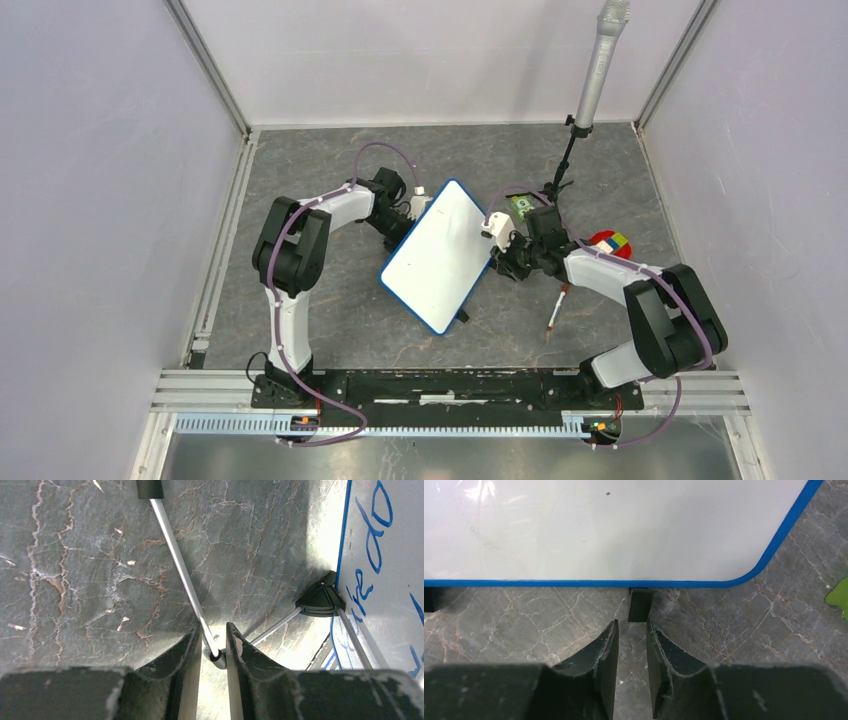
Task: Write a sentence on the whiteboard
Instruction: Move the whiteboard to the center of the board.
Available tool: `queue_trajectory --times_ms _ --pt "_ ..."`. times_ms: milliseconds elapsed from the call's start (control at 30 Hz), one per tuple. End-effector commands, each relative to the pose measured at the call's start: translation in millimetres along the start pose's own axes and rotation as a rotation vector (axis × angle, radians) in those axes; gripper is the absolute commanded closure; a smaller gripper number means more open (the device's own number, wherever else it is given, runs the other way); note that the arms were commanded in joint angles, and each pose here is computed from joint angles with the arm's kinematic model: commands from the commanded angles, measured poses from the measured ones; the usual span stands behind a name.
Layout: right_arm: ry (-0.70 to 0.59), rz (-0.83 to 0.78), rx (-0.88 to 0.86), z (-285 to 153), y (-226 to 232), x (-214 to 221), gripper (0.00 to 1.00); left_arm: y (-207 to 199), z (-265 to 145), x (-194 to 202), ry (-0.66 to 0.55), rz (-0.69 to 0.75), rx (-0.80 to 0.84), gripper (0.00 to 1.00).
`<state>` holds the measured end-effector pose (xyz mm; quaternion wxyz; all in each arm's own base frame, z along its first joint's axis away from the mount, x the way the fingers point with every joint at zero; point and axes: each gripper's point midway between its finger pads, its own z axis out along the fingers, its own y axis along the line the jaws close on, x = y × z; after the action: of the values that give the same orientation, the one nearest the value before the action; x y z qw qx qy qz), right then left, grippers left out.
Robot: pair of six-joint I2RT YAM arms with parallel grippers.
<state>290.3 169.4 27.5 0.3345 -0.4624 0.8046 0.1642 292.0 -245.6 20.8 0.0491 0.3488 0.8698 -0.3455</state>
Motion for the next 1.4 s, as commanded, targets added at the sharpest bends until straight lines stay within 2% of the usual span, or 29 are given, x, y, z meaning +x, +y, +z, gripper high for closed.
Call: queue_trajectory --times_ms 0,67,133,433,500,567,700,867,1033,1200,1367 --pt "-0.024 -0.018 0.007 -8.6 2.4 -7.3 0.64 1.9 0.0 10.5 0.038 0.039 -0.031 0.68" --pt "-0.023 -0.046 0.047 -9.6 -8.5 -13.4 0.55 2.4 0.1 9.7 0.037 0.038 -0.033 0.66" --pt "-0.011 -0.062 0.081 -7.7 -19.6 -16.7 0.53 2.5 0.2 9.1 0.036 0.038 -0.033 0.64" --pt "-0.017 -0.061 0.021 11.8 -23.0 -32.8 0.52 1.6 -0.7 1.7 0.022 0.031 -0.029 0.60" --pt "-0.009 -0.057 0.011 14.3 -20.7 -30.3 0.56 1.7 -1.1 0.8 0.021 0.031 -0.031 0.58" --pt "0.004 -0.052 0.002 15.8 -17.2 -24.7 0.64 2.4 -0.7 1.0 0.022 0.023 -0.032 0.58" --pt "0.034 -0.030 -0.015 13.4 -6.8 -8.7 0.75 2.0 -0.6 -1.5 0.006 0.010 -0.034 0.58" --pt "0.048 0.009 -0.027 4.5 10.4 7.0 1.00 -3.5 -3.0 -4.5 -0.012 0.005 -0.020 0.57" --pt "0.074 0.073 -0.009 -4.8 28.4 23.3 1.00 -9.9 -5.4 -3.8 -0.024 -0.003 -0.005 0.57" --pt "0.140 0.230 0.000 -9.3 48.9 49.2 1.00 -15.0 -3.7 3.6 -0.019 -0.016 0.018 0.56" --pt "0.130 0.271 0.082 -16.2 42.6 52.2 1.00 -15.3 -4.4 5.6 -0.024 -0.013 0.012 0.55"
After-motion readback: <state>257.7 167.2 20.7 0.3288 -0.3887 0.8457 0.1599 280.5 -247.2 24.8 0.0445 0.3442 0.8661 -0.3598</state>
